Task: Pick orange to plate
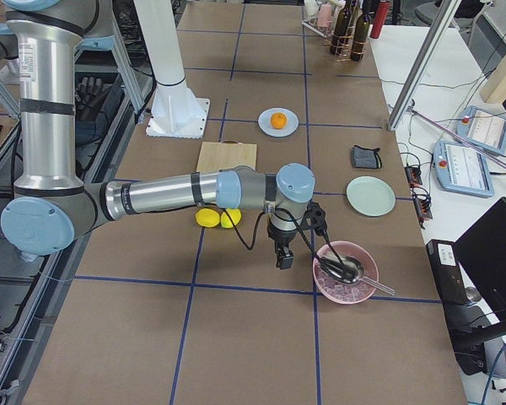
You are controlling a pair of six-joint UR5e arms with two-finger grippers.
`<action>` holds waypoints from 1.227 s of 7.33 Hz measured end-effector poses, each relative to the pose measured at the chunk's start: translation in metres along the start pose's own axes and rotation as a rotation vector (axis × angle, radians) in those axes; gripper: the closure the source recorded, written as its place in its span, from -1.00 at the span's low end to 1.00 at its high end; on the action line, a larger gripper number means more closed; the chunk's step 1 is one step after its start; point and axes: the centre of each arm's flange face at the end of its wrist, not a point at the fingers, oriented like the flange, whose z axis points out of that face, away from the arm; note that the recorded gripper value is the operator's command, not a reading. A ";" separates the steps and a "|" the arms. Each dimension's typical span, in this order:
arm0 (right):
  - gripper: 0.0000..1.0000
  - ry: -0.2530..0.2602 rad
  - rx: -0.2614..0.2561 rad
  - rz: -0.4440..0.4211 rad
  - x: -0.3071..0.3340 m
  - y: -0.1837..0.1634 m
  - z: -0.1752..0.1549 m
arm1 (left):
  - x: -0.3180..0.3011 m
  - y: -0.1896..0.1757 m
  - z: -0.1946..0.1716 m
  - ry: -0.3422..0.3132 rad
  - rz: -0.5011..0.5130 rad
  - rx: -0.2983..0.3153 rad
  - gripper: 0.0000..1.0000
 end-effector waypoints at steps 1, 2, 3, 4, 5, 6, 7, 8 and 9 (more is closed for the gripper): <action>-1.00 -0.004 -0.004 0.004 0.001 0.002 0.002 | -0.011 0.004 0.012 0.006 -0.024 -0.024 -1.00; -1.00 -0.016 -0.006 0.010 0.002 0.003 0.005 | -0.020 0.008 0.021 0.010 -0.044 -0.042 -1.00; -1.00 -0.033 -0.010 0.018 0.003 0.005 0.008 | -0.023 0.010 0.025 0.013 -0.058 -0.052 -1.00; -1.00 -0.041 -0.014 0.022 0.004 0.007 0.011 | -0.023 0.011 0.025 0.015 -0.068 -0.057 -1.00; -1.00 -0.044 -0.016 0.025 0.005 0.008 0.012 | -0.022 0.012 0.024 0.019 -0.093 -0.076 -1.00; -1.00 -0.045 -0.019 0.028 0.007 0.008 0.014 | -0.023 0.013 0.024 0.024 -0.125 -0.104 -1.00; -1.00 -0.045 -0.021 0.030 0.008 0.009 0.015 | -0.027 0.014 0.026 0.025 -0.140 -0.119 -1.00; -1.00 -0.045 -0.021 0.030 0.008 0.009 0.015 | -0.030 0.014 0.028 0.024 -0.142 -0.123 -1.00; -1.00 -0.046 -0.019 0.028 0.008 0.009 0.014 | -0.030 0.015 0.028 0.024 -0.138 -0.121 -1.00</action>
